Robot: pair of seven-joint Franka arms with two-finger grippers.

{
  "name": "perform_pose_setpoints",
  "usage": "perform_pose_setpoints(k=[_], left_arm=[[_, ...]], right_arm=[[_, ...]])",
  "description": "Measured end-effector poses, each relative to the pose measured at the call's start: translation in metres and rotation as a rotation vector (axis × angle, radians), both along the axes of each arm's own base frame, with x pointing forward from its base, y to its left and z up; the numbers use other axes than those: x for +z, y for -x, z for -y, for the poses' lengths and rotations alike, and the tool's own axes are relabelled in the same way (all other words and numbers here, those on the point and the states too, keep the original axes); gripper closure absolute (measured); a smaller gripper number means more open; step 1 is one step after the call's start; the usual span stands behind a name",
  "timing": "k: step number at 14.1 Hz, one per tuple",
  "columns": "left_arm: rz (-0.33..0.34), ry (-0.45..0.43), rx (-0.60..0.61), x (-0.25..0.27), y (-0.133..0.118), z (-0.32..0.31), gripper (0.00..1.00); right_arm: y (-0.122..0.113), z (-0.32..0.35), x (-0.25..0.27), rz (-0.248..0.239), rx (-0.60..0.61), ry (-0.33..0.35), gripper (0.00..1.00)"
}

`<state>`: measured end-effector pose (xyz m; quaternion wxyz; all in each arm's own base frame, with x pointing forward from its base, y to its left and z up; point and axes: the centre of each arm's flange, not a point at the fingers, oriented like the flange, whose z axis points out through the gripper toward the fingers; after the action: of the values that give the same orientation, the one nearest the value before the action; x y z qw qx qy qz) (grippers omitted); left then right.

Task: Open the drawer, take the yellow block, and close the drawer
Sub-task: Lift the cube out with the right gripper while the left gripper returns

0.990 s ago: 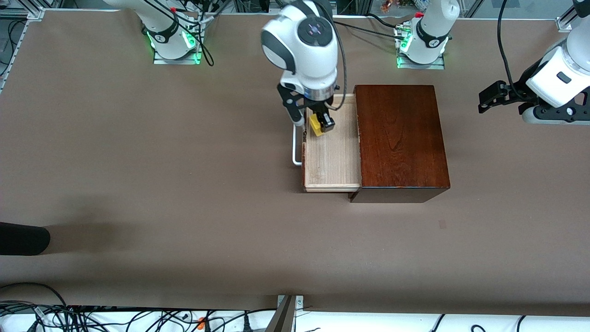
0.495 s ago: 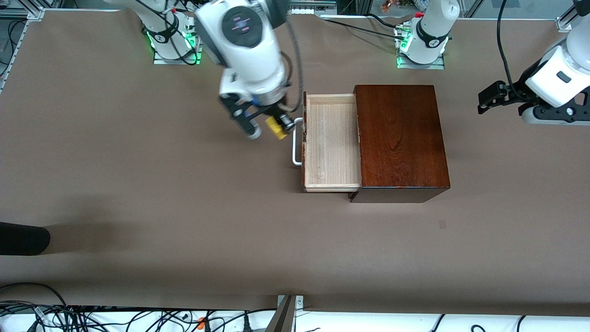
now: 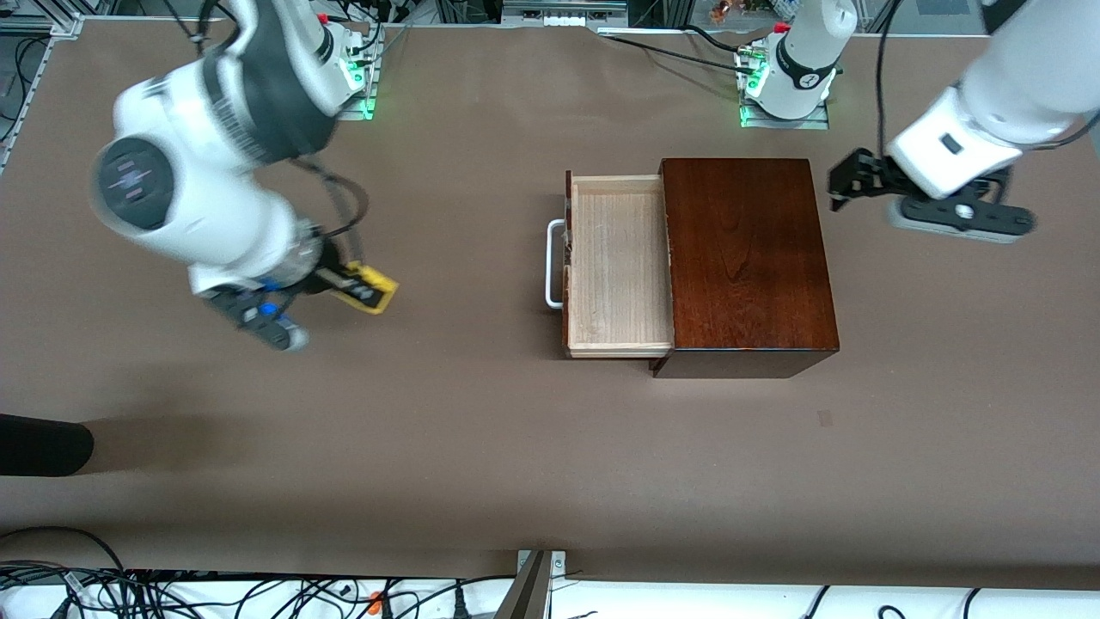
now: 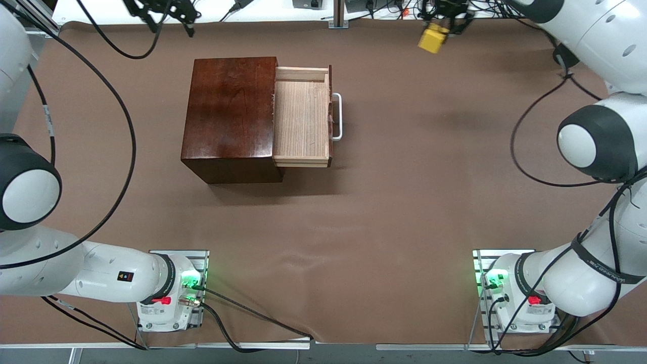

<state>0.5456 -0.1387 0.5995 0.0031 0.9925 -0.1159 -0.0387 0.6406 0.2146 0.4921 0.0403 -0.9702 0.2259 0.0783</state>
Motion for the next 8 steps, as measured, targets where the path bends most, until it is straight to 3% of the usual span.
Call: perform_pose_setpoints(k=[3, 5, 8], left_arm=[[-0.011, 0.039, -0.276, -0.006, 0.006, 0.042, 0.00], [-0.017, 0.072, -0.394, -0.010, 0.008, 0.077, 0.00], [-0.035, 0.114, -0.586, -0.025, 0.017, 0.150, 0.00]], right_arm=[[-0.009, 0.079, -0.035, -0.028, 0.219, 0.001, 0.44], [-0.011, 0.132, -0.063, -0.035, 0.345, -0.043, 0.44], [-0.006, 0.187, -0.113, -0.015, 0.434, -0.072, 0.44]])
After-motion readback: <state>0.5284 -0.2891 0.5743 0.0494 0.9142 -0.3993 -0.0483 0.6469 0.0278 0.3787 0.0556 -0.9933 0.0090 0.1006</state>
